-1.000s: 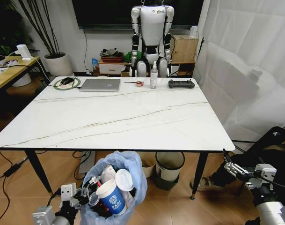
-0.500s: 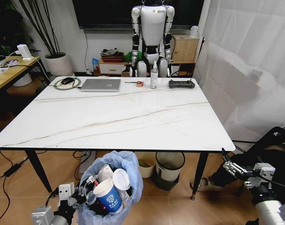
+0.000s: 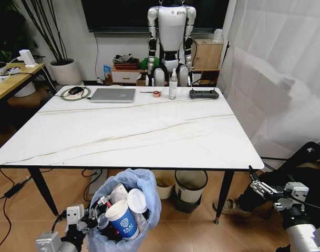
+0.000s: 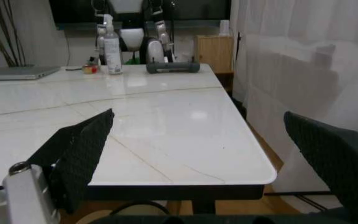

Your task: Pick up the trash bin and place the trash from the table into it.

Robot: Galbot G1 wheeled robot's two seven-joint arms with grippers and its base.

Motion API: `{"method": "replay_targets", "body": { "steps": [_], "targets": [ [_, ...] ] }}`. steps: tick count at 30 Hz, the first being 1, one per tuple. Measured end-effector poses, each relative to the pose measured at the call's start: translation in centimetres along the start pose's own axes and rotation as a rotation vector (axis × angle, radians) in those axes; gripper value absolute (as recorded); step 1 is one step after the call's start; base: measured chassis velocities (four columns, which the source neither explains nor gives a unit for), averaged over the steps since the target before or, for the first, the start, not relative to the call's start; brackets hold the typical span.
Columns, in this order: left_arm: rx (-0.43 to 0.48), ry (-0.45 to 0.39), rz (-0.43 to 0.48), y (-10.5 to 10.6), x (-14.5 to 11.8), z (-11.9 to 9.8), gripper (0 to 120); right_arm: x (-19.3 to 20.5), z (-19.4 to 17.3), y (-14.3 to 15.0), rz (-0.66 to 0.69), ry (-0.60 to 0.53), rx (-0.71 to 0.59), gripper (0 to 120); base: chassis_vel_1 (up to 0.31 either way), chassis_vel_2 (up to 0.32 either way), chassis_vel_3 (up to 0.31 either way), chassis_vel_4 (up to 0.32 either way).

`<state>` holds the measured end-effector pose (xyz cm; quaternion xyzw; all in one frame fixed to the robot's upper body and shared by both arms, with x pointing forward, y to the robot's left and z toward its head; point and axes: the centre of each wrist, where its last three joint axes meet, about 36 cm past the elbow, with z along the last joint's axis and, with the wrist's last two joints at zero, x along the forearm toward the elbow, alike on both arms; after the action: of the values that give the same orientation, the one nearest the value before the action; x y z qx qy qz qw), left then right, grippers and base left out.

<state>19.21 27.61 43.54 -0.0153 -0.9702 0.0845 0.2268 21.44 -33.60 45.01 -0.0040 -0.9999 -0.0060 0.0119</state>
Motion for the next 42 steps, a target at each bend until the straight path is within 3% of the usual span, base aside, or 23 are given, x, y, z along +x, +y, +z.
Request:
{"method": "replay_targets", "body": {
  "steps": [42],
  "targets": [
    [0.079,0.016,-0.069,0.9,-0.4,1.8,1,0.0,0.0,0.0,0.0,0.0,-0.001,100,0.0,0.0,0.0,0.0]
  ]
}}
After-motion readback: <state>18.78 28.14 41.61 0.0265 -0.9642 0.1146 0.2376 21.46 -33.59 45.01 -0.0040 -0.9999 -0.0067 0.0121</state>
